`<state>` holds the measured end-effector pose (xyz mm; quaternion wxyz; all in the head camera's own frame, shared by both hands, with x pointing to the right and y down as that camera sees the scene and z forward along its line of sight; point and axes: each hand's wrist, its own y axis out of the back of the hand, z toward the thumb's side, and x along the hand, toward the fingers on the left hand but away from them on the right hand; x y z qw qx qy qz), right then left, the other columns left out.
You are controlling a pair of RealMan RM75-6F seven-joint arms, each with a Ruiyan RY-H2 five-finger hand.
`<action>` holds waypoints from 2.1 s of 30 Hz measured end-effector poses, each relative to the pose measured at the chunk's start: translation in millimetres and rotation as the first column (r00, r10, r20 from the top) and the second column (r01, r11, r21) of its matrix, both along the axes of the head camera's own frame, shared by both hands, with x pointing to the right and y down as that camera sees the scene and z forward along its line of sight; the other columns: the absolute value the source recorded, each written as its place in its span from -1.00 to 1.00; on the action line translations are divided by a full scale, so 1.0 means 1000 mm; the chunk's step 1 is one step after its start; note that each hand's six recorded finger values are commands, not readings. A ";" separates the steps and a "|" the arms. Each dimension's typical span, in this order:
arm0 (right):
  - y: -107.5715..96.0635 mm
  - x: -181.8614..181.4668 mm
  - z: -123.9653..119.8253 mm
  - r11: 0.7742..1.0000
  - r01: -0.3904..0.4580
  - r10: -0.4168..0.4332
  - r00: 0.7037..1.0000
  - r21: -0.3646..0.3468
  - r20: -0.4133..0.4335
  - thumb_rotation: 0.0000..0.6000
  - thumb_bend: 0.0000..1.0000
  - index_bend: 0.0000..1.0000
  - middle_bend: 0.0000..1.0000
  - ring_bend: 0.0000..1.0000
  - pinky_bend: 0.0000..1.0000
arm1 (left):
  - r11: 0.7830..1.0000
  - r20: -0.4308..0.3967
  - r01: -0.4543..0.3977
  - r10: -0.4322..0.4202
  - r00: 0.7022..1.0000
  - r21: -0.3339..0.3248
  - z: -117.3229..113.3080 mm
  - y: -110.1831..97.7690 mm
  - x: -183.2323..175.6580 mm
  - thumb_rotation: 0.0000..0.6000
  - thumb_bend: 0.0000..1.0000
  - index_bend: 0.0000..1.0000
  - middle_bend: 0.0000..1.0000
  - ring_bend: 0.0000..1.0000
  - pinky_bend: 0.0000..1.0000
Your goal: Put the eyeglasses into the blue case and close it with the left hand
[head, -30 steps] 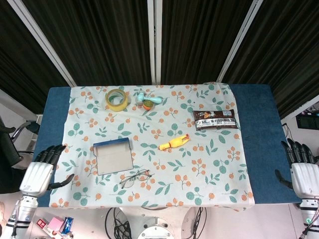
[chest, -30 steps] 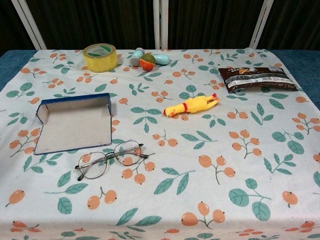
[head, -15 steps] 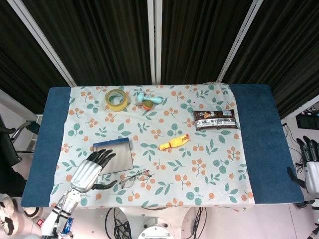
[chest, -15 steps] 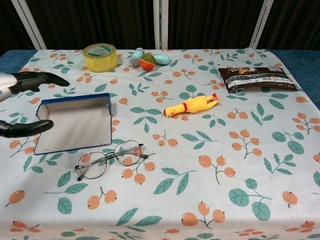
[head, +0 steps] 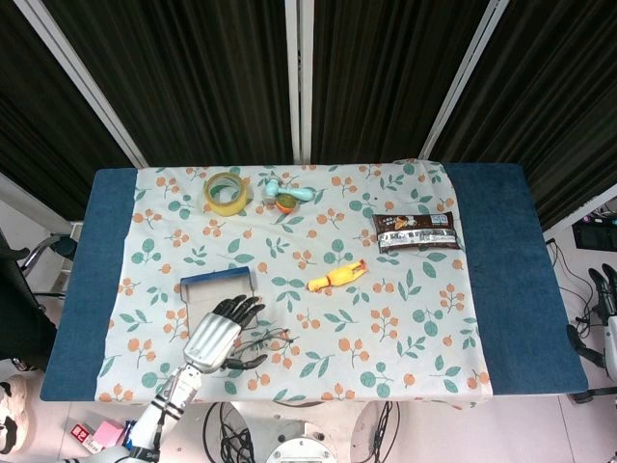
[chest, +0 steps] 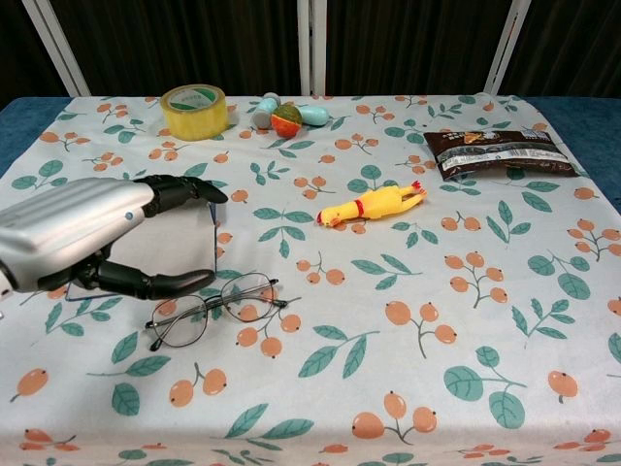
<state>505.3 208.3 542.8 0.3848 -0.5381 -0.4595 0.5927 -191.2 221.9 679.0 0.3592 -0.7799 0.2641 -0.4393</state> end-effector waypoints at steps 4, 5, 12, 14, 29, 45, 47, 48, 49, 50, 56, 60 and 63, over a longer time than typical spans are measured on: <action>0.001 0.002 -0.001 1.000 -0.009 0.009 1.000 0.001 0.001 1.00 -0.55 -1.00 -1.00 -1.00 -1.00 | 1.000 0.037 -0.029 0.028 0.999 0.011 0.007 0.004 0.008 0.00 -0.67 -0.76 -0.79 -0.81 -0.63; 0.002 0.003 -0.001 1.000 -0.009 0.009 1.000 0.000 0.000 1.00 -0.55 -1.00 -1.00 -1.00 -1.00 | 0.999 0.045 -0.033 0.032 0.998 0.011 0.008 0.005 0.009 0.04 -0.67 -0.76 -0.79 -0.81 -0.63; 0.002 0.003 0.001 1.000 -0.009 0.009 1.000 -0.004 0.004 1.00 -0.54 -1.00 -1.00 -1.00 -1.00 | 0.999 0.105 -0.046 0.046 0.993 -0.002 0.017 0.010 0.008 0.30 -0.67 -0.69 -0.81 -0.81 -0.63; 0.002 0.002 0.002 1.000 -0.008 0.008 1.000 -0.006 0.004 1.00 -0.54 -1.00 -1.00 -1.00 -1.00 | 0.999 0.115 -0.040 0.041 0.993 -0.013 0.020 0.011 0.007 0.33 -0.67 -0.65 -0.81 -0.81 -0.63; 0.003 0.003 0.008 1.000 -0.023 0.023 1.000 -0.016 0.001 1.00 -0.53 -1.00 -1.00 -1.00 -1.00 | 0.997 0.086 0.037 -0.031 0.996 -0.074 0.029 0.011 0.015 0.35 -0.67 -0.54 -0.81 -0.81 -0.63; 0.004 0.003 0.009 0.999 -0.030 0.030 1.000 -0.020 -0.001 1.00 -0.52 -1.00 -1.00 -1.00 -1.00 | 0.999 0.193 0.002 0.005 0.981 -0.037 0.036 0.010 0.010 1.00 -0.66 -0.57 -0.82 -0.81 -0.64; 0.004 0.002 0.010 0.999 -0.029 0.029 1.000 -0.025 0.000 1.00 -0.52 -1.00 -1.00 -1.00 -1.00 | 0.999 0.205 0.004 0.003 0.979 -0.035 0.036 0.009 0.007 1.00 -0.64 -0.57 -0.82 -0.81 -0.64; 0.004 0.002 0.011 0.999 -0.029 0.029 1.000 -0.026 0.000 1.00 -0.52 -1.00 -1.00 -1.00 -1.00 | 0.999 0.211 0.009 -0.001 0.977 -0.036 0.036 0.009 0.006 1.00 -0.62 -0.57 -0.82 -0.81 -0.64; 0.004 0.002 0.011 0.999 -0.028 0.028 1.000 -0.026 0.000 1.00 -0.52 -1.00 -1.00 -1.00 -1.00 | 0.999 0.214 0.013 -0.004 0.977 -0.039 0.036 0.009 0.004 1.00 -0.59 -0.56 -0.82 -0.81 -0.64; 0.004 0.002 0.011 0.999 -0.028 0.028 1.000 -0.027 -0.001 1.00 -0.52 -1.00 -1.00 -1.00 -1.00 | 0.999 0.218 0.016 -0.007 0.976 -0.041 0.036 0.009 0.003 1.00 -0.57 -0.55 -0.82 -0.81 -0.64; 0.004 0.000 0.012 0.999 -0.024 0.024 1.000 -0.030 -0.003 1.00 -0.52 -1.00 -1.00 -1.00 -1.00 | 0.998 0.228 0.035 -0.021 0.973 -0.056 0.033 0.007 -0.003 1.00 -0.53 -0.52 -0.82 -0.81 -0.64; 0.004 -0.001 0.013 0.999 -0.024 0.024 1.000 -0.034 -0.004 1.00 -0.52 -1.00 -1.00 -1.00 -1.00 | 0.996 0.211 0.052 -0.035 0.977 -0.074 0.029 0.006 -0.003 1.00 -0.52 -0.50 -0.82 -0.81 -0.64; 0.004 -0.001 0.014 0.999 -0.024 0.024 1.000 -0.034 -0.003 1.00 -0.52 -1.00 -1.00 -1.00 -1.00 | 0.992 0.180 0.077 -0.058 0.982 -0.102 0.026 0.005 -0.003 1.00 -0.49 -0.45 -0.81 -0.81 -0.64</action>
